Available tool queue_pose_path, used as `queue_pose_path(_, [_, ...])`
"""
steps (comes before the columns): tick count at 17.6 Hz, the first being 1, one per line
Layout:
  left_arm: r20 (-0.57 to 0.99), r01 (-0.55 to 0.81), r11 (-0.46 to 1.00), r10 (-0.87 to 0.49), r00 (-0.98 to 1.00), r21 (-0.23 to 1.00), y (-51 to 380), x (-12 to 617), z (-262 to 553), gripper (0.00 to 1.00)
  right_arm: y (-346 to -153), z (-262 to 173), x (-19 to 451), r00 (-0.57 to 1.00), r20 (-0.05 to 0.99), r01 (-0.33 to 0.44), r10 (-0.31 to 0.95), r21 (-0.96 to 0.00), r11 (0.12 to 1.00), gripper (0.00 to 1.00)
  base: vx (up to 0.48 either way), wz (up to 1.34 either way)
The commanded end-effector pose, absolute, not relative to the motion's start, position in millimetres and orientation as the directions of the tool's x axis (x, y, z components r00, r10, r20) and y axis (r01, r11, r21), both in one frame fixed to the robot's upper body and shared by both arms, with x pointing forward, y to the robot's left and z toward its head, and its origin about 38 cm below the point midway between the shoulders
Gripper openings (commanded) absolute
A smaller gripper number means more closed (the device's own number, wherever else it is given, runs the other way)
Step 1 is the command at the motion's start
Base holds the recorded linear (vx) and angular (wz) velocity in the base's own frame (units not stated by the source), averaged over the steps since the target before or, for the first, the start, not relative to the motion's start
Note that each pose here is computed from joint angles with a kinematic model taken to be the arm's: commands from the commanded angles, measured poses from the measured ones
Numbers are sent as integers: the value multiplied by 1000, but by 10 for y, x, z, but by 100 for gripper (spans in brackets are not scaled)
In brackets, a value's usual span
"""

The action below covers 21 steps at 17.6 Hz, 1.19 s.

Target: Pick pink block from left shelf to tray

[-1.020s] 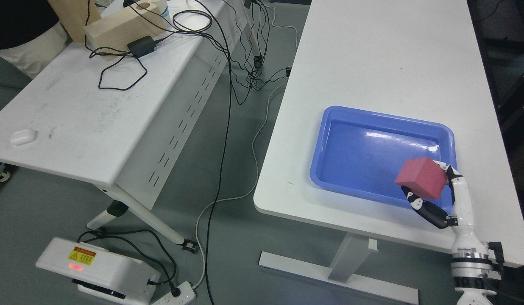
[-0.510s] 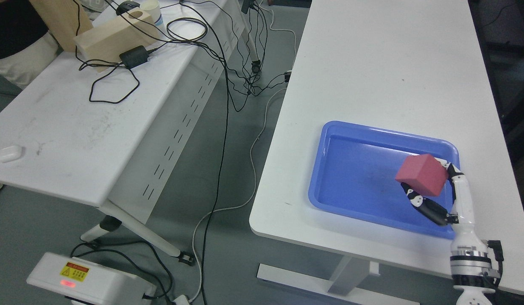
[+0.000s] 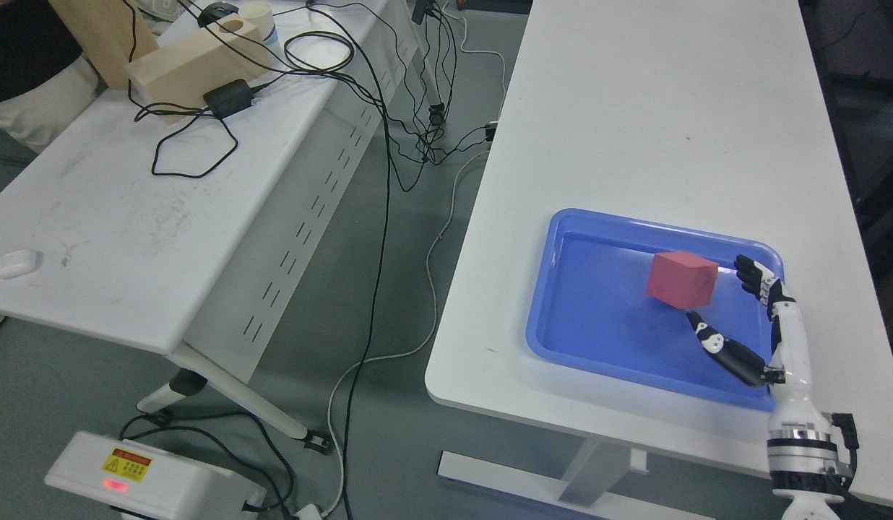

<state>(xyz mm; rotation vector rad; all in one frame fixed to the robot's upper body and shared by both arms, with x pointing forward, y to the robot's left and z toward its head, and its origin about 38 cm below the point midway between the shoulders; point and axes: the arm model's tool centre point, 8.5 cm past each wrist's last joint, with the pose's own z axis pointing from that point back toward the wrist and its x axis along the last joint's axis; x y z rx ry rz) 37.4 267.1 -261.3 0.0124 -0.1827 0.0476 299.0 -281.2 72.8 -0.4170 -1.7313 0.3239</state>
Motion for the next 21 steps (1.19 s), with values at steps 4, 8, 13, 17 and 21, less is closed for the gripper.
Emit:
queue_pose_path(4, [173,-48,999,42,984,27,2784,315,-2606,100,-2874,755,2984,-190,905,106,381,-367,924,100,0,0])
queue_pose_path(8, [173,-48,999,42,984,27,2784,315,-2606,100,-2914,772,2989,-204,940,119,273,-253,960,100,0,0])
queue_pose_path(13, [173,-48,999,42,984,27,2784,315,-2606,100,-2948,755,2977,-199,957,128,212,-189,974,100,-5,-5])
queue_pose_path(17, [172,-48,999,42,984,27,2784,313,-2606,100,-3002,753,2971,-189,958,144,215,-189,971,100,-46,-10])
queue_pose_path(21, [173,-48,999,42,984,27,2784,315,-2606,100,-3015,715,2977,-152,966,144,212,-190,971,100,-85,-26])
